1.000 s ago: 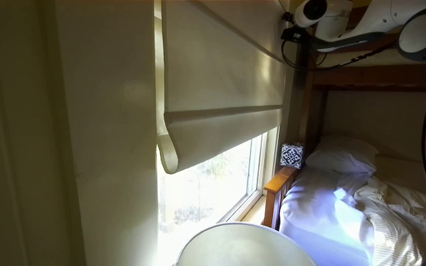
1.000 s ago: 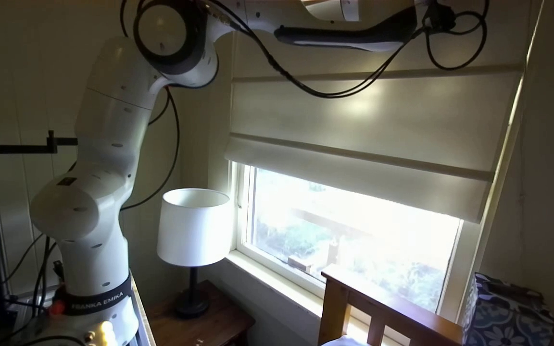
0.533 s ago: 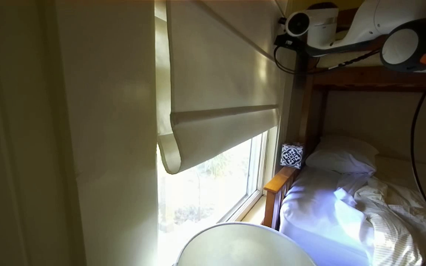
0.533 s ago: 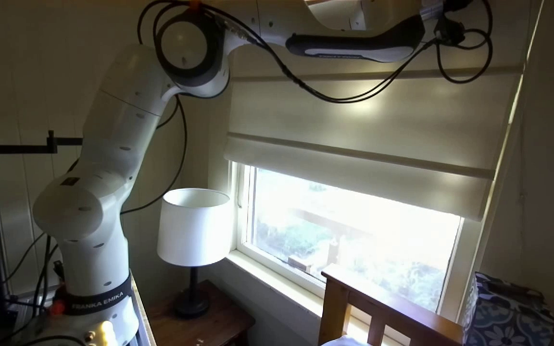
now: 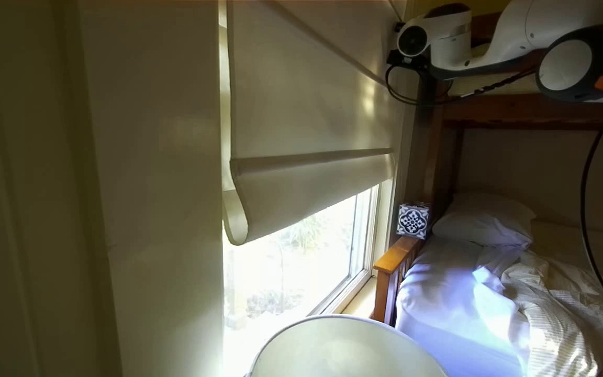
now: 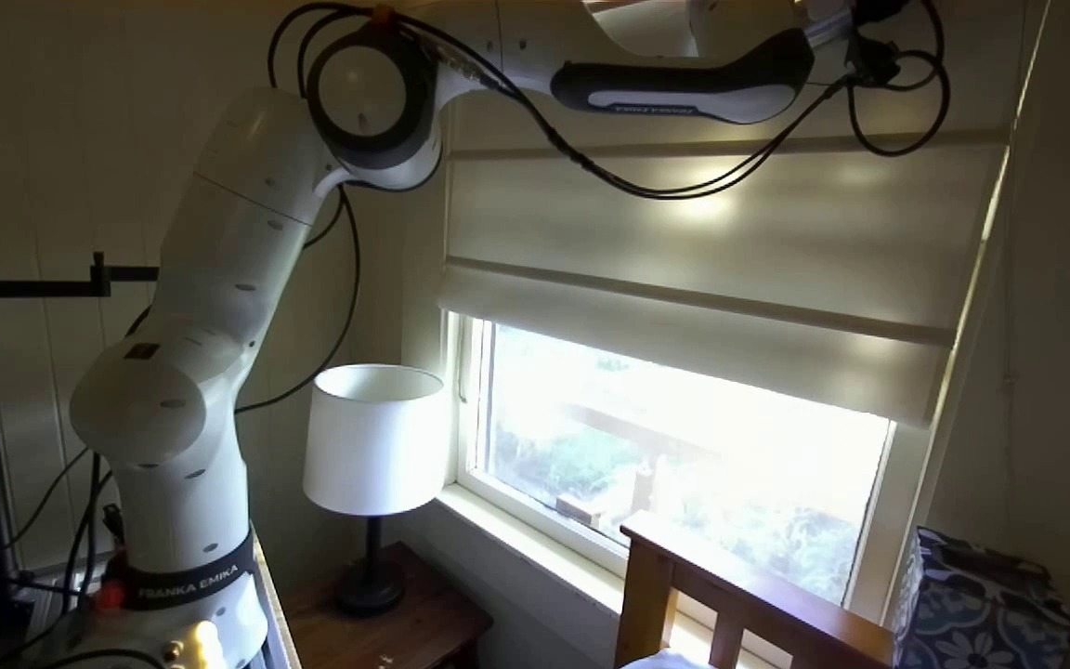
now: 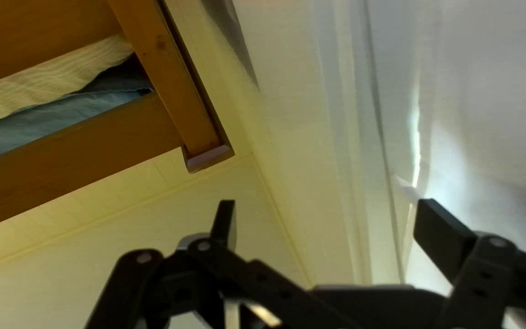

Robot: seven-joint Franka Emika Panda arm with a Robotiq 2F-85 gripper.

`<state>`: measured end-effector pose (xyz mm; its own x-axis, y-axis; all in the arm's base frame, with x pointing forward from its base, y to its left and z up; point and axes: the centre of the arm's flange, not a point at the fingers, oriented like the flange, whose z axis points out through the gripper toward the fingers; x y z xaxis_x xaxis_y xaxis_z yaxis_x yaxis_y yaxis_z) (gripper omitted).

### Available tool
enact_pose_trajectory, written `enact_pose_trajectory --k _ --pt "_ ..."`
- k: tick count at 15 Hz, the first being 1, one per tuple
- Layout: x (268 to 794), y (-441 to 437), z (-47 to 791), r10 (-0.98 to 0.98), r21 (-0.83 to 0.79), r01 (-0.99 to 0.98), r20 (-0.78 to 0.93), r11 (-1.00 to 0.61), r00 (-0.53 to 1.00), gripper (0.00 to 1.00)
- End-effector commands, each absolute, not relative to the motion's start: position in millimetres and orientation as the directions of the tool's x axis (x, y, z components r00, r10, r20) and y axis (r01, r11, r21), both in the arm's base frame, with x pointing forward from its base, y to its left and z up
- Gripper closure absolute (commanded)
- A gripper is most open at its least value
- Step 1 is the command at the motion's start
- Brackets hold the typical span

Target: Lift up the curtain railing

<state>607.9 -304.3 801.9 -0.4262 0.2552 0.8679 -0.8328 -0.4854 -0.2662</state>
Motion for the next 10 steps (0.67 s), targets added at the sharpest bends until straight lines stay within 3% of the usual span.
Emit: enact_pose_trajectory --k 1,3,6,10 --pt "594.1 -299.3 793.0 0.281 -0.278 -0.844 0.856 -0.458 -0.434 0.01" --pt "592.6 -302.7 791.1 0.281 -0.285 -0.851 0.857 -0.441 -0.432 0.13" --pt "591.8 -305.0 789.3 0.287 -0.287 -0.858 0.856 -0.427 -0.430 0.46" --pt "591.4 -305.5 788.6 0.290 -0.291 -0.860 0.855 -0.418 -0.430 0.73"
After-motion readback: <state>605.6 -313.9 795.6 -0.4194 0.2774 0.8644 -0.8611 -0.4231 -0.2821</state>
